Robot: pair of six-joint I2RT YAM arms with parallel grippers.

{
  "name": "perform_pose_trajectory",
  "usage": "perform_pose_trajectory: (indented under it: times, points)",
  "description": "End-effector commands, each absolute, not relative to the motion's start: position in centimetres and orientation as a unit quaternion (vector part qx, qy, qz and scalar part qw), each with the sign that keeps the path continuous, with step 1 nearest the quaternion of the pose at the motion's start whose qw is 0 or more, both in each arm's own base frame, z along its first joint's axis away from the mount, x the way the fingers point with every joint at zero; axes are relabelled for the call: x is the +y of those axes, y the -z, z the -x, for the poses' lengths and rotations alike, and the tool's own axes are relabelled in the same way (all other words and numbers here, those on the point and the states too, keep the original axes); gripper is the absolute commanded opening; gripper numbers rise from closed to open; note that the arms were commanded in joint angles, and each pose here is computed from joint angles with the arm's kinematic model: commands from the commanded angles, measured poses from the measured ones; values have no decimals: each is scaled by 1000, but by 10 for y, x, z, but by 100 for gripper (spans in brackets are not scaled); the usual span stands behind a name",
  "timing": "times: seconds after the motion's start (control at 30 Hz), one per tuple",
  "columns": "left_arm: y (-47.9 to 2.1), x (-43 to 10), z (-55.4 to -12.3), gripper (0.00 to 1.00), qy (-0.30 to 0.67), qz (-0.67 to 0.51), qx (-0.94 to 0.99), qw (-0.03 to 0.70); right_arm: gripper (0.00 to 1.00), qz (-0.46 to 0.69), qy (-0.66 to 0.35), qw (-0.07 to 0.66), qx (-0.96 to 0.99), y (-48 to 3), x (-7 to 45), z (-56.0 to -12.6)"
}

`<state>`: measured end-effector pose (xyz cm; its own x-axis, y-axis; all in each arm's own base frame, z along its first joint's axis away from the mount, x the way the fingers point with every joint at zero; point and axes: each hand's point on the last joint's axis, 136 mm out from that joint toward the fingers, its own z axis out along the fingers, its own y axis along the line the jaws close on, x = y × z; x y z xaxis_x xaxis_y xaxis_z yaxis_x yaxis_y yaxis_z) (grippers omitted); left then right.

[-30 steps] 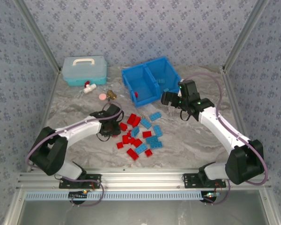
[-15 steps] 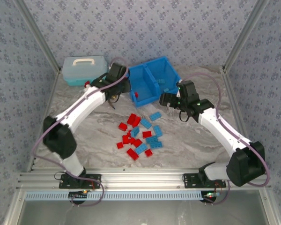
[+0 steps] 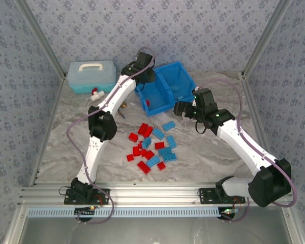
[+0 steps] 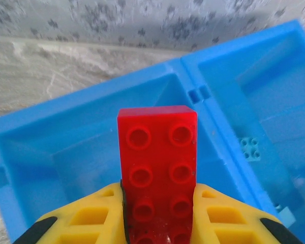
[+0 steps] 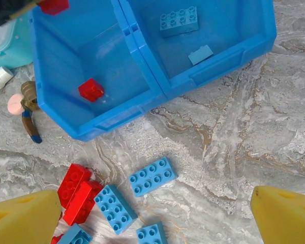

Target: Sort the legos into containers by color

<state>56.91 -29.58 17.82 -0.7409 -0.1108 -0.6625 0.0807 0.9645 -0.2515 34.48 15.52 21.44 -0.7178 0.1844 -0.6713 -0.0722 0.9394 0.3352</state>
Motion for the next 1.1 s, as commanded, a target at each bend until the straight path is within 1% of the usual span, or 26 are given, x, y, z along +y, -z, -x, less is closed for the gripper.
perform_pose_trajectory:
  times: [0.0,0.1,0.17,0.3,0.5,0.63,0.7,0.77,0.87,0.97,1.07]
  points:
    - [-149,-299,-560,28,136,4,939,316,99,-41,-166,378,910,-220,152,-341]
    - [-142,-305,-560,34,143,-3,939,312,99,-41,-164,377,911,-220,150,-341]
    - [-147,-308,-560,40,147,-9,937,318,99,-40,-161,377,911,-220,150,-340]
    - [-168,-311,-559,50,158,-15,929,334,99,-43,-163,379,910,-221,150,-341]
    - [-227,-313,-541,51,180,-26,915,361,99,-41,-164,381,909,-222,151,-344]
    - [-276,-312,-503,51,187,-59,903,382,99,-40,-162,375,912,-218,154,-348]
    - [-289,-306,-478,51,188,-76,898,391,99,-39,-166,374,912,-216,156,-350]
    - [-285,-292,-450,51,182,-83,898,391,99,-39,-170,373,911,-212,159,-353]
    - [-256,-258,-412,51,155,-71,913,371,99,-25,-177,367,913,-203,167,-358]
    - [-230,-230,-374,51,136,-67,924,351,98,-9,-178,335,925,-180,176,-362]
    - [-211,-214,-340,54,150,-74,925,341,98,13,-177,288,941,-145,187,-364]
